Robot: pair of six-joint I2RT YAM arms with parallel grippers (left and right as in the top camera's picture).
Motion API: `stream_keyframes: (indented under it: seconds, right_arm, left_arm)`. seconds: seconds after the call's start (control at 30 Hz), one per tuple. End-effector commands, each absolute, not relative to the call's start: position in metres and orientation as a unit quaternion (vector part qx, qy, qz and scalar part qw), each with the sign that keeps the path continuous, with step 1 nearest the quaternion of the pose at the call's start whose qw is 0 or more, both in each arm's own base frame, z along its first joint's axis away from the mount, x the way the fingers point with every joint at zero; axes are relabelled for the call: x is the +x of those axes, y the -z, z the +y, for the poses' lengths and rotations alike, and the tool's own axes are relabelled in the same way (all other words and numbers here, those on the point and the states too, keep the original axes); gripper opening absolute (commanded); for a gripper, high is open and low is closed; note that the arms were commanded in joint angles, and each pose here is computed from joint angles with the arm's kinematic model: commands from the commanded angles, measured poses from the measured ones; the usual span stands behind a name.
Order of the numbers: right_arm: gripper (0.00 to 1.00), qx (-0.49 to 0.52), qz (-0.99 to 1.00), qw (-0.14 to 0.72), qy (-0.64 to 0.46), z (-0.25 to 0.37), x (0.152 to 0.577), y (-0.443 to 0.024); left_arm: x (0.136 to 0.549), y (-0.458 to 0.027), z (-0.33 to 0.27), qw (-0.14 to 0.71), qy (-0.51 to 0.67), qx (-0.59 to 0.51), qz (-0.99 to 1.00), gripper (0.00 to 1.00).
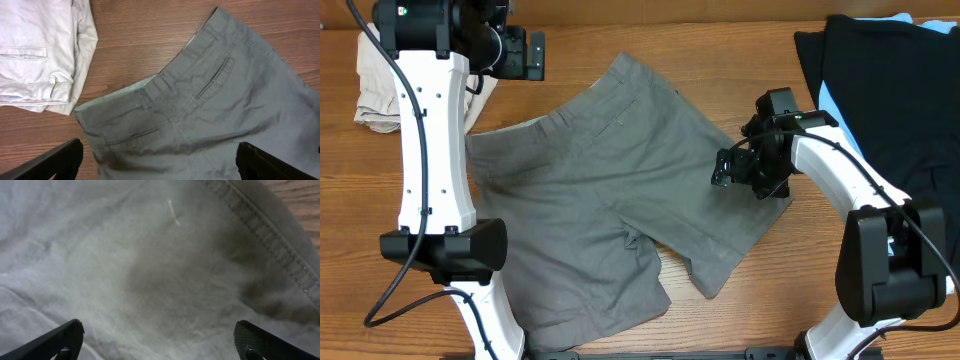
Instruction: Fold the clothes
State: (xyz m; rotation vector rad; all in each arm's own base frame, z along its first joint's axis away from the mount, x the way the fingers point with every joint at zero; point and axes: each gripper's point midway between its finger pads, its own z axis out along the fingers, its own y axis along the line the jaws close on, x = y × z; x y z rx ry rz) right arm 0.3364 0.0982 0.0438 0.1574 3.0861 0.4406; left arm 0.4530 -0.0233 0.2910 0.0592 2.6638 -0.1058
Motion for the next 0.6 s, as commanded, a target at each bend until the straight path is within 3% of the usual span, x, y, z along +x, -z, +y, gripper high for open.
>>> stream_keyframes:
  seconds: [0.0, 0.57]
  right_arm:
    - [1.0, 0.058, 0.99, 0.009, -0.131, 0.095, 0.332, -0.035]
    - [1.0, 0.058, 0.99, 0.001, -0.127, 0.093, 0.324, -0.023]
  left_arm:
    - [0.458, -0.287, -0.023, 0.235, 0.032, 0.022, 0.971, 1.0]
    - [0.455, -0.286, -0.022, 0.229, 0.032, 0.022, 0.973, 1.0]
